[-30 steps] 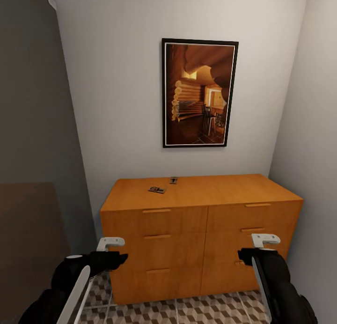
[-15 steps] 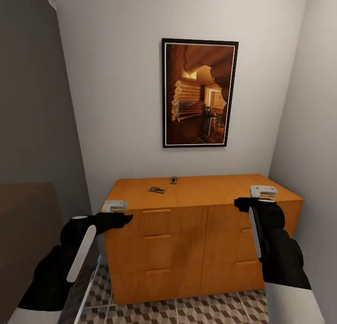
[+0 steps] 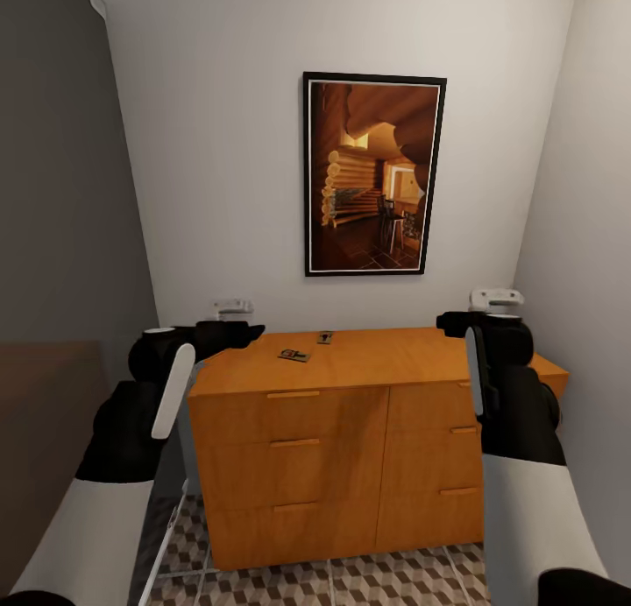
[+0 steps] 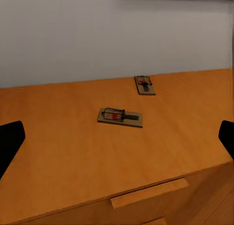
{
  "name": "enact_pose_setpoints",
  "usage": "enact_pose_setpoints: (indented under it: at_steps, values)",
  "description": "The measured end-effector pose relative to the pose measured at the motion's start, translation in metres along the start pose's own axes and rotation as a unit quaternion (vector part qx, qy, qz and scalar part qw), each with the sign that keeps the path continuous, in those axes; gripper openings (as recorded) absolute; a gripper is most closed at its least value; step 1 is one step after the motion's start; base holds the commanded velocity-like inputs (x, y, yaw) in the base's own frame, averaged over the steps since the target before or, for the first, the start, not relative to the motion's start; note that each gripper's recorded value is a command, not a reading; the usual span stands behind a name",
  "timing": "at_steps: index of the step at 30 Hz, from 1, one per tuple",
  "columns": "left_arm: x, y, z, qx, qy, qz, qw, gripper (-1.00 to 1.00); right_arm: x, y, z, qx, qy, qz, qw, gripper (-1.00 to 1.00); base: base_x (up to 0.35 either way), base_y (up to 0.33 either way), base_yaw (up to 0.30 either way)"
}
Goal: Take the four mousetraps from the cabinet in the bathroom and place them on the bathroom floor. Make sure all four end up on the same floor surface, and ensure that at least two of them are either under or directly next to the same bathroom sink.
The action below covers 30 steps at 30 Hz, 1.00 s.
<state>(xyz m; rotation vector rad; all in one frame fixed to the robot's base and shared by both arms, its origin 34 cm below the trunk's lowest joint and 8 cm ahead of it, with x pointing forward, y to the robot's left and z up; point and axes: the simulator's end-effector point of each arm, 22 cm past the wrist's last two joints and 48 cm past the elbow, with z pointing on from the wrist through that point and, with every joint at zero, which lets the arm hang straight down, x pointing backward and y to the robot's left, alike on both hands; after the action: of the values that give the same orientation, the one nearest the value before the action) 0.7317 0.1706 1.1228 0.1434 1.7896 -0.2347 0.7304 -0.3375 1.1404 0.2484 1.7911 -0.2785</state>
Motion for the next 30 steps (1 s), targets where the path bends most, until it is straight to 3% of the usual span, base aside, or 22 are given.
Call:
enact_pose_setpoints:
  at_steps: [7, 11, 18, 30]
  values:
    - [-0.016, 0.009, -0.002, -0.008, -0.011, 0.008, 0.9999, 1.00, 0.017, 0.020, 0.018, -0.012, 0.038, -0.011, 0.9991, 1.00, 0.000, 0.000, 0.000]
    - [-0.017, 0.014, -0.003, -0.015, -0.010, 0.012, 0.9998, 1.00, 0.026, 0.044, 0.019, -0.032, 0.052, -0.015, 0.9980, 1.00, 0.000, 0.000, 0.000]
    - [-0.014, 0.025, -0.003, -0.043, -0.001, 0.025, 0.9987, 1.00, 0.014, 0.086, 0.004, -0.062, 0.032, -0.048, 0.9964, 1.00, 0.125, 0.000, 0.000]
    - [-0.009, 0.016, 0.000, -0.044, 0.007, 0.047, 0.9979, 1.00, 0.010, 0.107, -0.003, -0.082, 0.024, -0.064, 0.9943, 1.00, 0.304, 0.000, 0.000]
